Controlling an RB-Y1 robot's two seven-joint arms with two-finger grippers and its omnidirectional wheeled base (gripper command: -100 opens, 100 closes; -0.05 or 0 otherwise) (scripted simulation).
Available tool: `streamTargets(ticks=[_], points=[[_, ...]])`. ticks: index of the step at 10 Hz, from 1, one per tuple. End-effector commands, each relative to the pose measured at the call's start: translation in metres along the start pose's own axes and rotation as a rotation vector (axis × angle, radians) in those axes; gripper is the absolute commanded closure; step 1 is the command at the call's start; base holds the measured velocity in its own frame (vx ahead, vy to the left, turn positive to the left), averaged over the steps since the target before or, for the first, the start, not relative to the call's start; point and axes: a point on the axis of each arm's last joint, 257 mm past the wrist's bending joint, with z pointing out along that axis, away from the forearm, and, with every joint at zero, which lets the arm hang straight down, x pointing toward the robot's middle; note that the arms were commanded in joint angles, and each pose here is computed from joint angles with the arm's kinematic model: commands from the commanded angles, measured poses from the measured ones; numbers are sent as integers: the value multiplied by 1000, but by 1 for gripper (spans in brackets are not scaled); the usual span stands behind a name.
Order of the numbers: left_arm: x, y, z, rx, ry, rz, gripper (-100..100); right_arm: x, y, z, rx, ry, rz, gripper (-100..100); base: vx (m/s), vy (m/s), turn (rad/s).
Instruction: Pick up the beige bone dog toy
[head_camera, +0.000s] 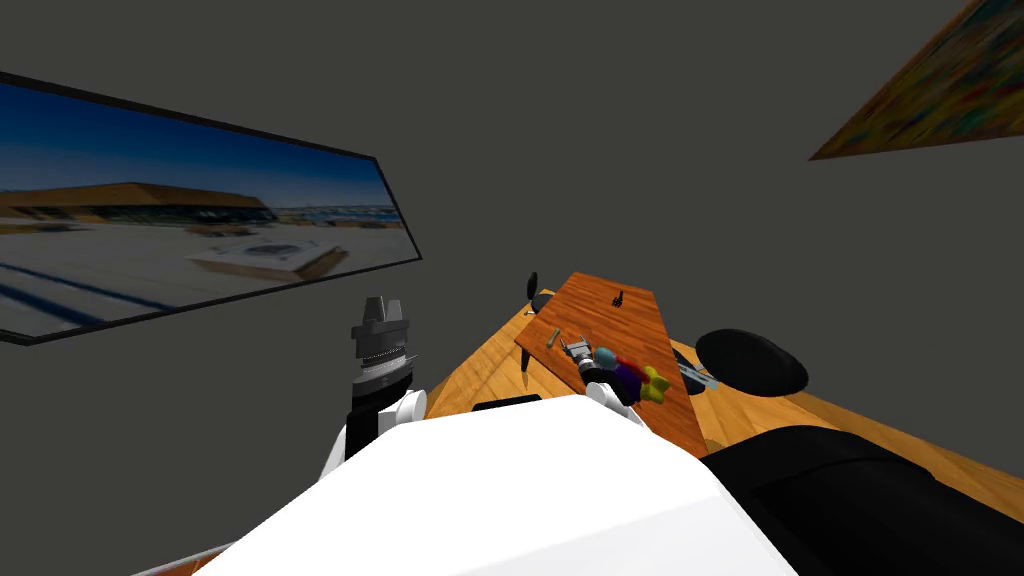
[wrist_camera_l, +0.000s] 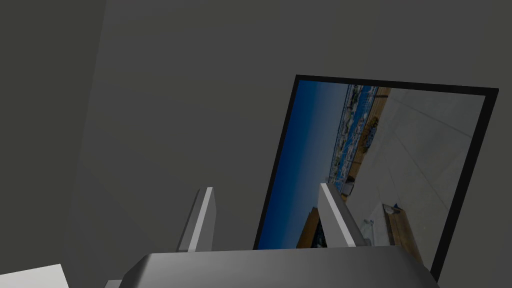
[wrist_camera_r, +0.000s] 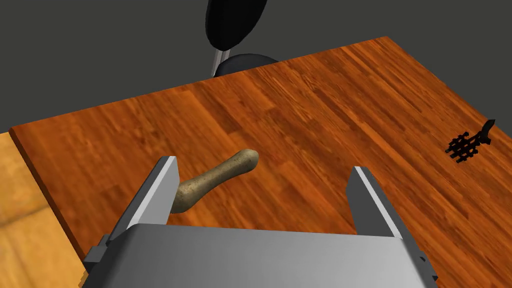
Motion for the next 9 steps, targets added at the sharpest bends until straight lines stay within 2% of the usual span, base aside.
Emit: streamTargets(ticks=[1,2,3,4,5,6,7,8,9], points=[[0,0,0,0,0,0,0,-30,-4,-2,26,-72,82,-100,-1,-8,256],[0,0,0,0,0,0,0,-42,-3,-4,21,-99,113,-100,1,-11,127],[0,0,0,0,0,0,0,-43,-2,-4,19,-100,128,-100,1,-6,-14],[0,0,0,0,0,0,0,-68,-3,-7,36,-163,191,-100,3,-2,278],[0,0,0,0,0,0,0,-74,-3,-8,31,-175,216,-100,5,-12,147],[0,0,0,0,0,0,0,-91,-3,-11,47,-221,257,-100,8,-15,220],[0,0,0,0,0,0,0,-104,-2,-14,36,-248,297,-100,9,-17,154],[0,0,0,0,0,0,0,-104,-2,-14,34,-249,313,-100,4,-9,-5],[0,0,0,0,0,0,0,-132,0,-22,34,-319,379,-100,10,-6,266]])
